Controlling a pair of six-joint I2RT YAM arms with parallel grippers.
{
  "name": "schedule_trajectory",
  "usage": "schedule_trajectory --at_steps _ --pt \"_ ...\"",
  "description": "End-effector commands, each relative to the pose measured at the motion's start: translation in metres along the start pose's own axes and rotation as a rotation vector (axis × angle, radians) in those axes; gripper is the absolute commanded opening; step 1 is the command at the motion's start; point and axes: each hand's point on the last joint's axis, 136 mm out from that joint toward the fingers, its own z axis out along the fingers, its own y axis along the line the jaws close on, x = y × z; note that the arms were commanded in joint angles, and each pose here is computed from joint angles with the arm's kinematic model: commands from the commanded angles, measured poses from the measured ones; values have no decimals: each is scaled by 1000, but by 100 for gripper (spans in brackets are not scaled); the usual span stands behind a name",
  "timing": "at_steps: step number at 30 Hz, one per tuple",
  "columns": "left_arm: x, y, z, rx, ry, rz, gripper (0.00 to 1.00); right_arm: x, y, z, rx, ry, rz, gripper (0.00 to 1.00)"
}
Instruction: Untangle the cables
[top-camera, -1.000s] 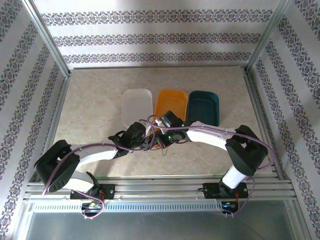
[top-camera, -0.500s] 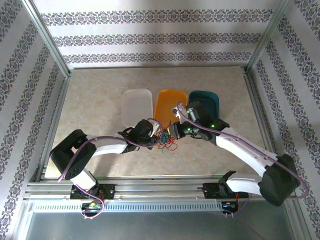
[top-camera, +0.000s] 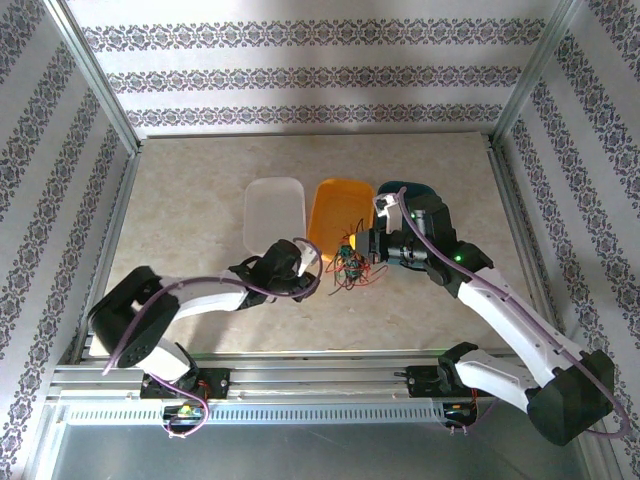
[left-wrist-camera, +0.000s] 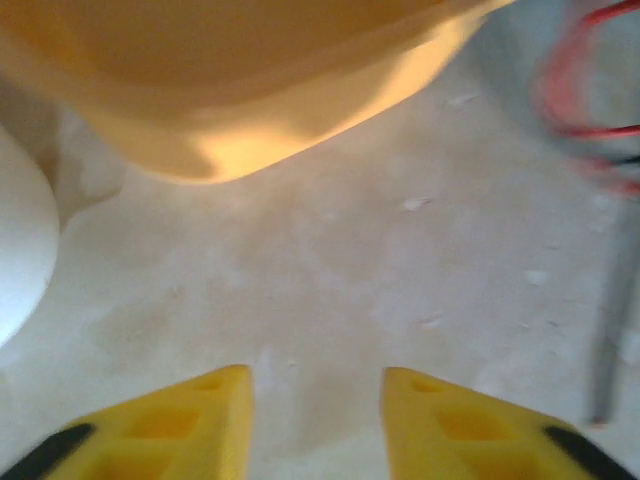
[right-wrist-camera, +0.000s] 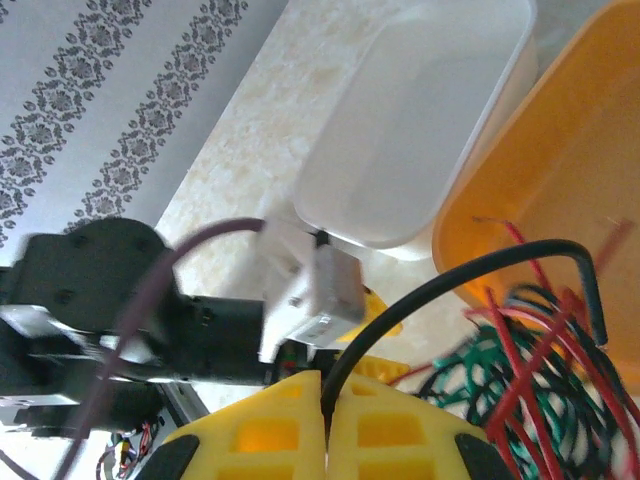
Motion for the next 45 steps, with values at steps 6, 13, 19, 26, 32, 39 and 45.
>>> schedule_trajectory --at_steps 6,13,19,26,32,39,45 --pt "-23 -52 -49 269 -57 125 81 9 14 2 -87 29 12 4" --pt "-51 -68 -46 293 -122 177 87 14 26 7 -156 73 42 4" --pt "-57 -88 -37 355 -108 219 84 11 28 12 -167 66 64 4" --pt "-56 -86 -26 343 -96 213 42 8 28 16 -178 54 90 4" --pt "-41 -78 -28 312 -60 195 2 -10 1 5 -36 -72 107 4" --pt "-15 -64 -33 256 -18 174 0 -46 -46 -43 277 -361 112 4" --pt "8 -50 -30 200 36 167 0 -77 -51 -103 436 -596 72 3"
